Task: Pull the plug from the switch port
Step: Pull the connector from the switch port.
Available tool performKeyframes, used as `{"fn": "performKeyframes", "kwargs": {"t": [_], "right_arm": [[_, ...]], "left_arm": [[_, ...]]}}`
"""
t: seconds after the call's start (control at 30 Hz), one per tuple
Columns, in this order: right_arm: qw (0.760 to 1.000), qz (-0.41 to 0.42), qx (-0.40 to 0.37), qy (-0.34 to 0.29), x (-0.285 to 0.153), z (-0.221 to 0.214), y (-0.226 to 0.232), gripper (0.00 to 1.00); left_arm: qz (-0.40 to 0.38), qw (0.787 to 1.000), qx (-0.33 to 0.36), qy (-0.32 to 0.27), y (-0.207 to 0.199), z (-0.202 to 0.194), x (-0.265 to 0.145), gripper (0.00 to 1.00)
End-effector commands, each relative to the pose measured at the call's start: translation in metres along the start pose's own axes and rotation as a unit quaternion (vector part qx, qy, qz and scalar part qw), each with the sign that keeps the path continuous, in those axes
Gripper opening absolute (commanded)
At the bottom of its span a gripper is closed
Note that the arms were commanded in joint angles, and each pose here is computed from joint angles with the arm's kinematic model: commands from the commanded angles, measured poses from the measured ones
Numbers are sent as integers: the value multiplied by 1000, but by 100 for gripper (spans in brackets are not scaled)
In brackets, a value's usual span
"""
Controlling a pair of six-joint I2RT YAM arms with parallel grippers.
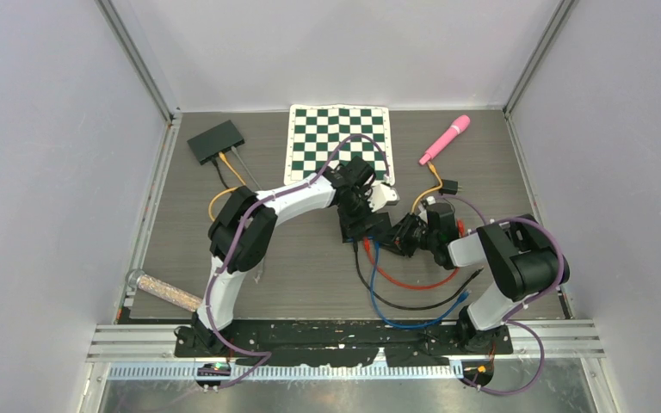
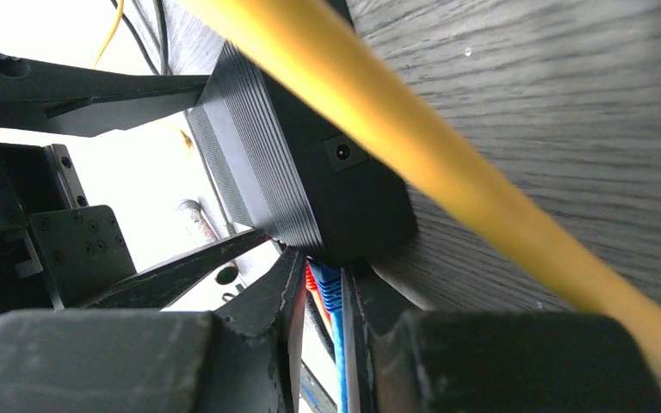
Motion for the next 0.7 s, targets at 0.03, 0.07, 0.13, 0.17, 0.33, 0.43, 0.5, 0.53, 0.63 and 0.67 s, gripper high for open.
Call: {"fn": "performKeyframes", "kwargs": {"t": [0.03, 0.07, 0.13, 0.17, 0.33, 0.43, 0.5, 0.53, 0.63, 0.67], "right_arm": [[994, -89, 11, -58, -3, 12, -42, 19], [994, -92, 6, -58, -5, 12, -43, 19], [994, -96, -1, -59, -8, 11, -43, 21], [993, -103, 0, -57, -10, 9, -45, 25], [989, -120, -12, -82, -19, 14, -48, 40], [989, -121, -13, -87, -20, 16, -46, 42], [989, -119, -14, -88, -18, 17, -46, 42], [990, -116, -14, -84, -17, 17, -45, 42], [992, -103, -16, -72, -13, 14, -43, 39], [993, -99, -16, -66, -13, 11, -43, 37]], "left_arm": [[-24, 1000, -2, -10, -17, 3, -9, 35], [-24, 1000, -2, -9, -16, 3, -9, 34], [-24, 1000, -3, -7, -17, 2, -9, 34], [-25, 1000, -3, -6, -17, 1, -8, 34], [-38, 999, -1, -6, -22, -1, -9, 34], [-52, 999, -1, -9, -26, 0, -9, 34], [-60, 998, 1, -9, -29, 0, -9, 34], [-63, 998, 0, -8, -30, -1, -9, 34], [-73, 997, 0, -7, -33, -1, -8, 33], [-76, 997, -1, -5, -33, -1, -7, 33]]}}
Point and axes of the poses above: each gripper's point midway between its finger pads, its own x axis out along the fingers, its own y axis along the line the jaws close on, z = x × y, the point moved 1 cm from there along -x, back along the fingers, and after that the axes turned 2 degrees about x, right-handed, at the moved point
